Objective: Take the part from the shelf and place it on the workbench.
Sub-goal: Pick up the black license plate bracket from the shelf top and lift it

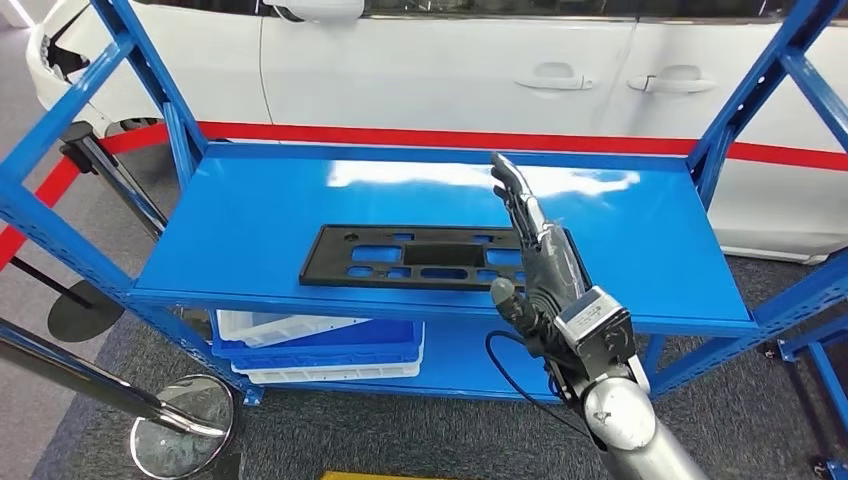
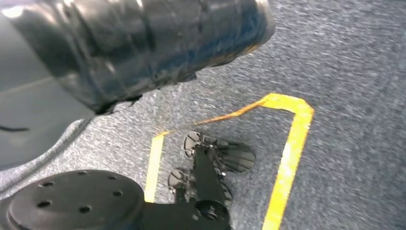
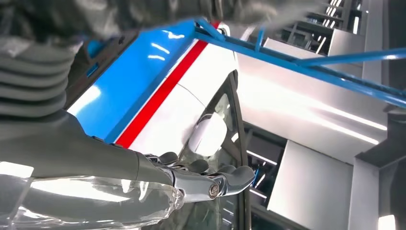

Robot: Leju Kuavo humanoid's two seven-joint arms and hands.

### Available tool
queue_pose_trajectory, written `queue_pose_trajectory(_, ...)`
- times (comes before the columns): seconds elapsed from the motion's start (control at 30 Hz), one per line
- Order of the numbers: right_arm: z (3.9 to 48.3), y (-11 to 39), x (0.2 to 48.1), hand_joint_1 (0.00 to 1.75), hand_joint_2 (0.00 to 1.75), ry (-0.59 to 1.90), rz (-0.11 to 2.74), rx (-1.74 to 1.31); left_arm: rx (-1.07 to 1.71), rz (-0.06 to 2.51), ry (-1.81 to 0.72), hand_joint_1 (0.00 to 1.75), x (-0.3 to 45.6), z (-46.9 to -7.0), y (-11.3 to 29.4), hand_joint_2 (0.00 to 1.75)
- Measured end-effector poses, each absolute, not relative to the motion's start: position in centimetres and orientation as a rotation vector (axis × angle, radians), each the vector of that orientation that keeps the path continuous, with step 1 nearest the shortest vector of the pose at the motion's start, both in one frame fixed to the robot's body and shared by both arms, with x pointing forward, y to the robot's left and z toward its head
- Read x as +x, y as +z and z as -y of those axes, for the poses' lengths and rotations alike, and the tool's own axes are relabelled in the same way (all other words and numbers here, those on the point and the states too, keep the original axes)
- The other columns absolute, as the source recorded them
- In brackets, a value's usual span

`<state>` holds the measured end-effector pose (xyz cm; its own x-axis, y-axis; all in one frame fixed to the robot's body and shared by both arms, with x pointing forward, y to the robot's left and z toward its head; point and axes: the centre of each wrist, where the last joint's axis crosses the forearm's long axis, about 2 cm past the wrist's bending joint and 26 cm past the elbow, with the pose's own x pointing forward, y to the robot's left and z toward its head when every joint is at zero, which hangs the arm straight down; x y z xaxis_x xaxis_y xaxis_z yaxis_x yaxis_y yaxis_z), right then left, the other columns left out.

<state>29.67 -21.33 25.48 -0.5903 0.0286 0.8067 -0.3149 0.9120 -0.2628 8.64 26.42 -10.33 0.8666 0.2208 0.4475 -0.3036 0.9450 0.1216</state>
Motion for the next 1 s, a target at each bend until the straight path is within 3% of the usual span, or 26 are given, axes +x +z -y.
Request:
queue_pose_trajectory(0.43,17.8,23.8,28.6,0.00,1.75,0.698,2.103,0.184,0.173,0.440,0.228,0.00,8.8,-26.0,-10.3,0.00)
queue_pose_trajectory(1.0,15.3,19.1,33.3,0.00,1.75,0.740,1.922,-0.008,0.148,0.434,0.152,0.00,9.7,-25.3,-10.1,0.00)
